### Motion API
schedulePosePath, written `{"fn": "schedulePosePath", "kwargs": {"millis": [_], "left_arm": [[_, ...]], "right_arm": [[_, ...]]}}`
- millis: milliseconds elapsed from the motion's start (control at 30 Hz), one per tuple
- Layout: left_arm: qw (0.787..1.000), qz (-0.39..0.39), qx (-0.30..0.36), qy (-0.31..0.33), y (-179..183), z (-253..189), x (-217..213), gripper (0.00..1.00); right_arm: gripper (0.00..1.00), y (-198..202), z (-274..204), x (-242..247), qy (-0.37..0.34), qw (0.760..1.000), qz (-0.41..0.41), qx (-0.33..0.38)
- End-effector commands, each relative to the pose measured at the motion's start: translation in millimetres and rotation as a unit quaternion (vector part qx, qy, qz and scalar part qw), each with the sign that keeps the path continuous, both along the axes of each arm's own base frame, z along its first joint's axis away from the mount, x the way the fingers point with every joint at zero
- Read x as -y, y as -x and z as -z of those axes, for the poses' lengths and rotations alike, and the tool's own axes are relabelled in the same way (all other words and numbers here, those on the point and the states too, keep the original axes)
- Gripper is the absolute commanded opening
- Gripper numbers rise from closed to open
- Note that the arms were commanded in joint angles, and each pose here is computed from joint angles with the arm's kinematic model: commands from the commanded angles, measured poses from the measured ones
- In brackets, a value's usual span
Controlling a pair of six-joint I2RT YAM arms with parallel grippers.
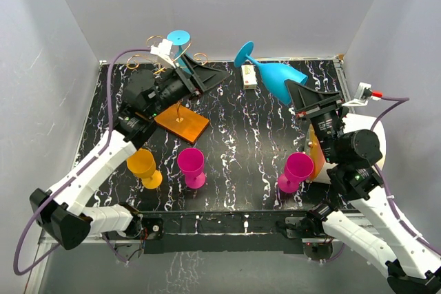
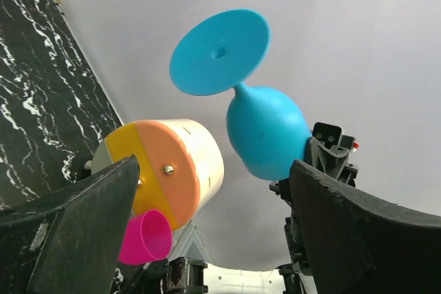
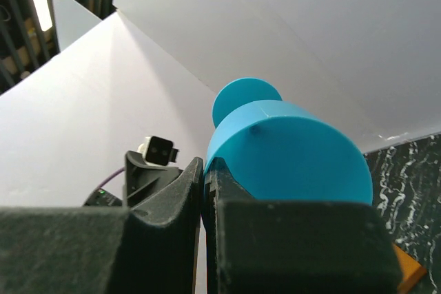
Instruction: Place the wine glass upside down on the wine glass rack
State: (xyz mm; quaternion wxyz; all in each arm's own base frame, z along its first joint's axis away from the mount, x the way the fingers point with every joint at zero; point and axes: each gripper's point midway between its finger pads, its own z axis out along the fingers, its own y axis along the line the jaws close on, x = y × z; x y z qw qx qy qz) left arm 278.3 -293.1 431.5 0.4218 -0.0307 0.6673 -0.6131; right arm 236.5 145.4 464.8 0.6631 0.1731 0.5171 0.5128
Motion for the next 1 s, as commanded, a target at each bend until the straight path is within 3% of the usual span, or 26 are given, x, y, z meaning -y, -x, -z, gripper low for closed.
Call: {"fn": "schedulePosePath", "kwargs": {"millis": [0, 467, 967], "left_arm": [[0.998, -0.017, 0.045, 0.051, 2, -42, 15, 0.89], [0.984, -0.086, 0.110, 0.109, -2, -70, 54, 0.76], [0.970, -0.142, 0.072, 0.184, -25, -71, 49, 0.36]], "right_arm": [[0.00, 17, -36, 1, -0.046, 0.997, -0.026, 0.063], [0.00, 18, -33, -9, -0.063, 0.994, -0.056, 0.070], [0.00, 27, -21, -24, -0.037, 0.992, -0.101, 0.069]]}}
